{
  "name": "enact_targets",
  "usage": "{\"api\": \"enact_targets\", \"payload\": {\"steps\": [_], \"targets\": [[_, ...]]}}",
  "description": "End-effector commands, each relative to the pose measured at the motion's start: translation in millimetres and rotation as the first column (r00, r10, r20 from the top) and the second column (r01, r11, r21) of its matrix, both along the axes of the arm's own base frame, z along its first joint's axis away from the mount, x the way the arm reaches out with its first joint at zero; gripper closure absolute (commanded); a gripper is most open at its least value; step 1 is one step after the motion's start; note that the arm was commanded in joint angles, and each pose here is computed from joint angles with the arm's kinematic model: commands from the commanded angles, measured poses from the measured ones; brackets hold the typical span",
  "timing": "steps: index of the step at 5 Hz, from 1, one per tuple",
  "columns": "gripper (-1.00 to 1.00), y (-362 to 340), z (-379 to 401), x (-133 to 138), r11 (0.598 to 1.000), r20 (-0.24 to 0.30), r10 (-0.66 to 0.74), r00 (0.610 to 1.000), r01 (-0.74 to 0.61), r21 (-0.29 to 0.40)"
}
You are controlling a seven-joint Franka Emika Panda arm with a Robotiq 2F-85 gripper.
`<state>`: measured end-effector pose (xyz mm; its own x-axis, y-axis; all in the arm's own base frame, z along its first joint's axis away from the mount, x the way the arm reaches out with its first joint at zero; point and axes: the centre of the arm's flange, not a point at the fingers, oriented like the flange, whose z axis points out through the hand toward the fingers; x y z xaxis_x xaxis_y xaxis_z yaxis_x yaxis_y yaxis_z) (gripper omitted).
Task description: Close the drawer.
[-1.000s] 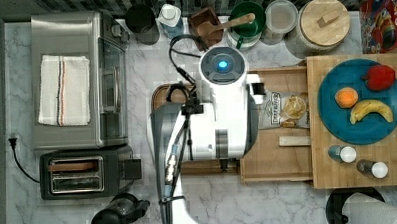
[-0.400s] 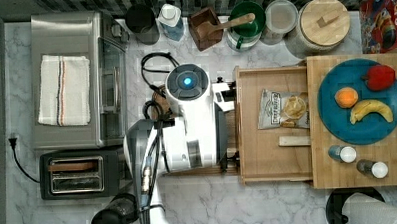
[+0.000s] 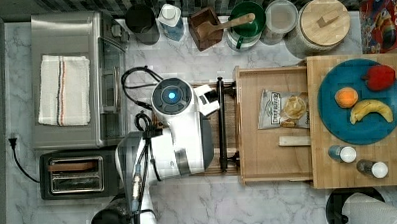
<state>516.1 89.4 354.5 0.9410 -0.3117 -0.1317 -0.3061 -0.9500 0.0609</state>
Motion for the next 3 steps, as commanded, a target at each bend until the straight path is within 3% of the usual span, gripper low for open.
{"api": "enact_targets", "payload": {"steps": [1,3], "targets": [[1.0,-7.5,-57.9,-32.9,0.963,0.062,0.269,0.961,-0.269,0.001],[1.0,-35.9,-78.0,-35.6,0.934,0.079,0.358,0.93,-0.357,-0.027]]}}
